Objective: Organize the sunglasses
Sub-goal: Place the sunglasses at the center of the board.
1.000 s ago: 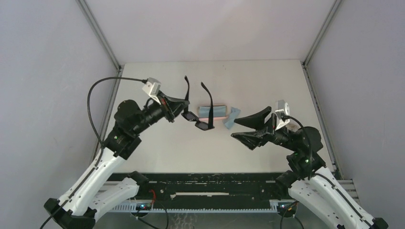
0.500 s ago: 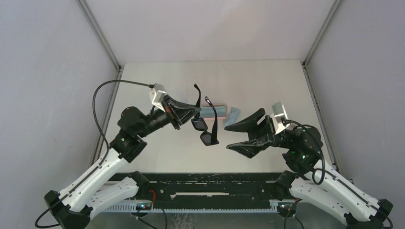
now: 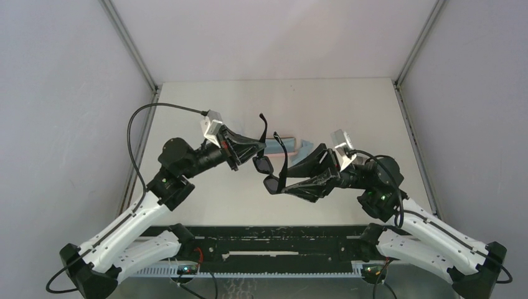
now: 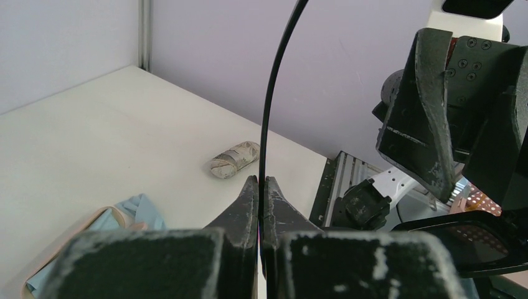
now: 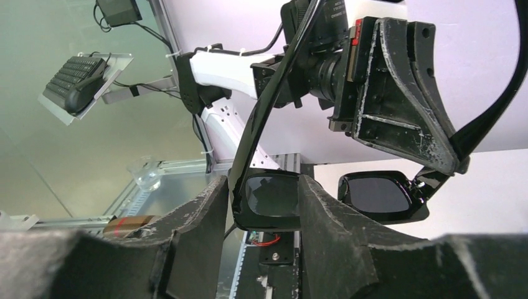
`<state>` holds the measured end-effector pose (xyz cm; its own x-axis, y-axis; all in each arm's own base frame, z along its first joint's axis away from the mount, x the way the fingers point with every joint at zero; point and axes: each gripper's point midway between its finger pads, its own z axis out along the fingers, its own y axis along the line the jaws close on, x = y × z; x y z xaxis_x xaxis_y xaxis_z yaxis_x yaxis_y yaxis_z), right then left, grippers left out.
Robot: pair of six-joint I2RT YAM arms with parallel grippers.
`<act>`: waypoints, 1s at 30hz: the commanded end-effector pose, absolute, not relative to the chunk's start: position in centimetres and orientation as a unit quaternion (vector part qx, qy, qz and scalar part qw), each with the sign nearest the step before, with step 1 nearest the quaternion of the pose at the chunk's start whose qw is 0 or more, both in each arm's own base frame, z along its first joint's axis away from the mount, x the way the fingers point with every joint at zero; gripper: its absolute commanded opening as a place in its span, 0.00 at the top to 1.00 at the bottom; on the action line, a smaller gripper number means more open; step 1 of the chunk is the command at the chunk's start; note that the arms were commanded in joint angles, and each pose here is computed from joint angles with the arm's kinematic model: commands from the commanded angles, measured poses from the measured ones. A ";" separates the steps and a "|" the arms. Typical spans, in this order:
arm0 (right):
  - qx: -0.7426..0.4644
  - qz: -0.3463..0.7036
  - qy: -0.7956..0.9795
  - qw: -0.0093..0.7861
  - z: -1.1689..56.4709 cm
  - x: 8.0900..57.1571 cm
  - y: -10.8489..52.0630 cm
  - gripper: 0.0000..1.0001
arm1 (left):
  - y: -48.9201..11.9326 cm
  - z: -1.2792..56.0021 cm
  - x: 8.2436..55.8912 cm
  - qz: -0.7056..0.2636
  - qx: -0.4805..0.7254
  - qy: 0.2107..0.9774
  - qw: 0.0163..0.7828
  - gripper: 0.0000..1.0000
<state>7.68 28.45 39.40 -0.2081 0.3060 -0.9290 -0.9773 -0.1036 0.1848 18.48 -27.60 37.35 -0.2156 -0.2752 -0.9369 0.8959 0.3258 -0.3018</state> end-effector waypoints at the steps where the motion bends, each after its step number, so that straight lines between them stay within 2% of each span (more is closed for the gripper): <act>1: -0.386 0.655 0.403 0.509 42.1 6.3 28.0 0.57 | -27.9 38.6 18.1 -0.518 0.284 0.558 0.583 1.00; 15: -0.390 0.670 0.400 0.488 42.1 5.7 28.2 0.85 | -28.2 38.9 18.0 -0.518 0.297 0.552 0.582 1.00; 20: -0.384 0.678 0.411 0.474 41.9 5.8 28.5 0.98 | -28.3 39.3 17.4 -0.524 0.312 0.542 0.578 1.00; 23: -0.375 0.683 0.420 0.465 41.7 6.0 28.7 1.00 | -28.2 39.8 16.9 -0.526 0.322 0.531 0.581 0.97; 26: -0.372 0.689 0.423 0.456 41.7 6.0 28.9 1.00 | -28.1 40.0 16.6 -0.526 0.325 0.527 0.583 0.87; 30: -0.373 0.694 0.417 0.453 42.0 5.7 28.8 1.00 | -27.8 40.3 16.1 -0.529 0.328 0.521 0.584 0.64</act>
<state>6.24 29.46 38.70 -0.3516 0.2378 -0.9054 -0.9277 -0.2185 0.3028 18.09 -28.28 36.72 -0.1878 -0.2287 -0.9552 0.9243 0.2879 -0.2506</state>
